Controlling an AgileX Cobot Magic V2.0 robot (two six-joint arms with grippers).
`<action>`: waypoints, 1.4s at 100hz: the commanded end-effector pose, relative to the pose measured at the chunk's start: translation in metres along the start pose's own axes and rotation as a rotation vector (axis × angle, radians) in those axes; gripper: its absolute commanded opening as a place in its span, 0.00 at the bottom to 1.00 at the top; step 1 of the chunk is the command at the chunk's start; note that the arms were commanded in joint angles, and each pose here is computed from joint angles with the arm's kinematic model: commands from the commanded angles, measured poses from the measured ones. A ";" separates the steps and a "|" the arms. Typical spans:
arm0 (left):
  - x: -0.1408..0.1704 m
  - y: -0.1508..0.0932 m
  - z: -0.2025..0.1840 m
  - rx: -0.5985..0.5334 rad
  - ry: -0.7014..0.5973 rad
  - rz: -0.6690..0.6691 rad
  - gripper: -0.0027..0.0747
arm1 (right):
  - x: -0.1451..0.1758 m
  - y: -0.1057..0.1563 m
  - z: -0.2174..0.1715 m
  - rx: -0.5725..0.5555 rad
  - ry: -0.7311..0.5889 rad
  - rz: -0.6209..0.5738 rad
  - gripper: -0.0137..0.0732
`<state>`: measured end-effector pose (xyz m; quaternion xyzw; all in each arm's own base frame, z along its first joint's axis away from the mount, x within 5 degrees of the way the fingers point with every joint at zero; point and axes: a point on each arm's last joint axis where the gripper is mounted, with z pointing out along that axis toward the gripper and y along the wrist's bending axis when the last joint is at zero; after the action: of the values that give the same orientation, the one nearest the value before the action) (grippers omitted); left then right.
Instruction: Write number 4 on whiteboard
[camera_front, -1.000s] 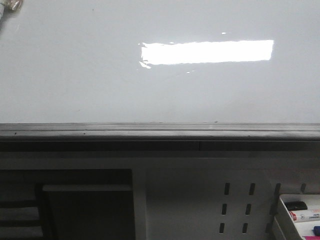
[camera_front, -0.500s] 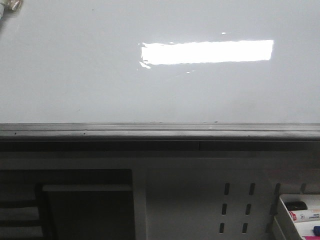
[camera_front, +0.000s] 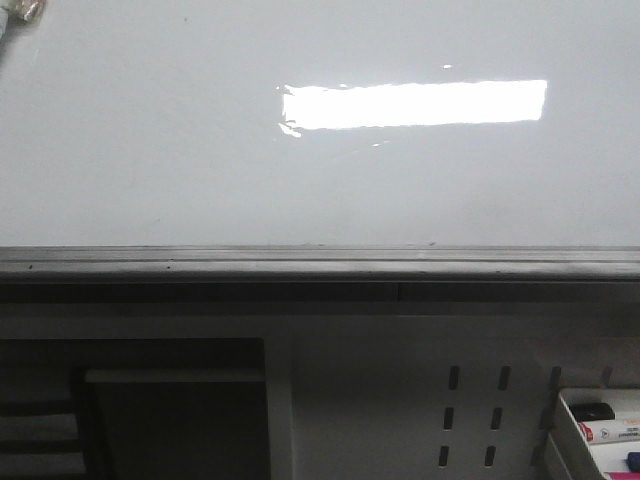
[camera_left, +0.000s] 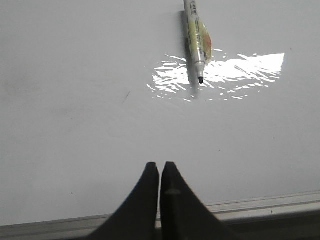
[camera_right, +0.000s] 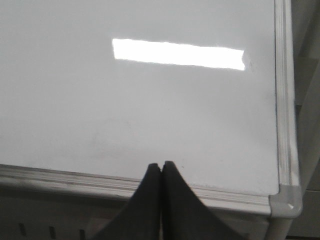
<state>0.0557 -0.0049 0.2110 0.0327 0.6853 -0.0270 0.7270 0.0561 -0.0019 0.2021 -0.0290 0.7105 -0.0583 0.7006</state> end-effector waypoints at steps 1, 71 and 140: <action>-0.001 0.001 -0.002 -0.009 -0.091 -0.104 0.01 | -0.003 -0.002 -0.001 0.027 -0.099 0.117 0.08; -0.079 -0.004 0.010 0.058 -0.039 -0.420 0.01 | -0.073 0.004 0.013 -0.135 0.076 0.438 0.09; -0.134 -0.009 0.143 0.066 0.273 -0.221 0.54 | -0.121 0.006 0.078 -0.223 0.303 0.342 0.60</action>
<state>0.1763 -0.0253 0.3324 -0.0086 0.8083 -0.1220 0.5759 0.1323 0.0184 0.3050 0.0203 0.8249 0.1456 0.5458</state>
